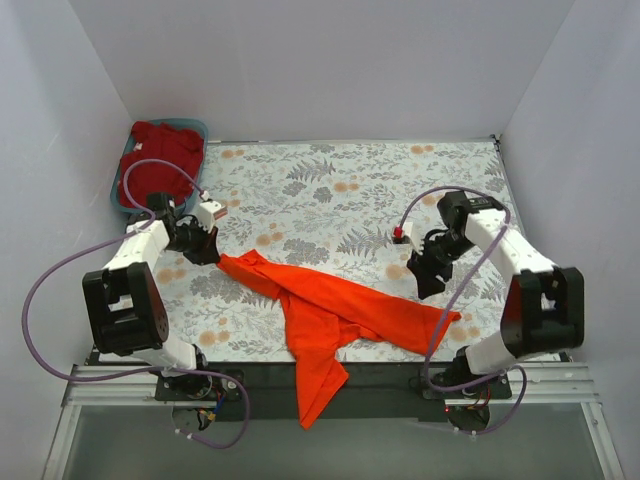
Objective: Fold and stack the t-shirts
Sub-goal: Flatten the tshirt out
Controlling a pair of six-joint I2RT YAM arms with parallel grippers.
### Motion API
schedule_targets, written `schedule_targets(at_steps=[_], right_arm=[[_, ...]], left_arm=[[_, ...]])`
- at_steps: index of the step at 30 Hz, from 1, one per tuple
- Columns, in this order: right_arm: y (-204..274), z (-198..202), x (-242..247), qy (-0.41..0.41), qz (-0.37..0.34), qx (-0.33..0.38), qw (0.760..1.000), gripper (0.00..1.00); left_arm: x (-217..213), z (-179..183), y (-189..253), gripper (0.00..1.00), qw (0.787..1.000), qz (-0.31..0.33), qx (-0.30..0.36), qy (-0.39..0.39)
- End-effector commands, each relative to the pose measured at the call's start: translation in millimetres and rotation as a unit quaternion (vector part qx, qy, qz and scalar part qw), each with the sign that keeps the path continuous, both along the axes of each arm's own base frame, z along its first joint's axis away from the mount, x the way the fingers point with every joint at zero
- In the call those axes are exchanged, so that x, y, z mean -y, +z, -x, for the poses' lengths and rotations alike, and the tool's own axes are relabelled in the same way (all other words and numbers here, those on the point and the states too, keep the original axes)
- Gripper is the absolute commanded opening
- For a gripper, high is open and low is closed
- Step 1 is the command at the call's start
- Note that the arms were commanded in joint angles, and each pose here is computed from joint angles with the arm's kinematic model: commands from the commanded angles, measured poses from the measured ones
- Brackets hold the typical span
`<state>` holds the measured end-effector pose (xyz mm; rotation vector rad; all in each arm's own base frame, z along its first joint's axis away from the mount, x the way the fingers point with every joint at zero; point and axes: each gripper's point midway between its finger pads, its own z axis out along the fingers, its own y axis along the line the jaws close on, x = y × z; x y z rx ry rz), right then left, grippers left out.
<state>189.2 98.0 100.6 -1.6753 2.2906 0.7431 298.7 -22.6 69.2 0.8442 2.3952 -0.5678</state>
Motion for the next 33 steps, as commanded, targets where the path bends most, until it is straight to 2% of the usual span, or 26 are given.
schedule_targets(at_steps=[1, 10, 14, 25, 33], right_arm=[[-13.5, -3.7, -8.0, -0.097, -0.011, -0.133, 0.986, 0.57], [-42.0, 8.8, -13.6, -0.170, 0.014, -0.276, 0.946, 0.58], [-49.1, 11.4, -14.9, -0.181, 0.020, -0.302, 0.936, 0.58], [-67.1, 16.9, 16.2, -0.220, 0.080, -0.293, 0.927, 0.58], [-61.4, 14.2, -1.5, -0.221, 0.039, -0.312, 0.923, 0.57]], left_arm=[[-2.9, -20.9, 15.7, 0.00, 0.999, -0.005, 0.038, -0.011], [-2.1, -24.5, 18.4, 0.00, 0.999, -0.003, 0.044, -0.013], [-2.0, -21.3, 13.6, 0.00, 0.999, -0.003, 0.039, -0.012], [-1.1, -18.2, 13.0, 0.00, 0.999, -0.003, 0.040, -0.017], [1.3, -18.7, 11.5, 0.00, 0.999, 0.006, 0.037, -0.014]])
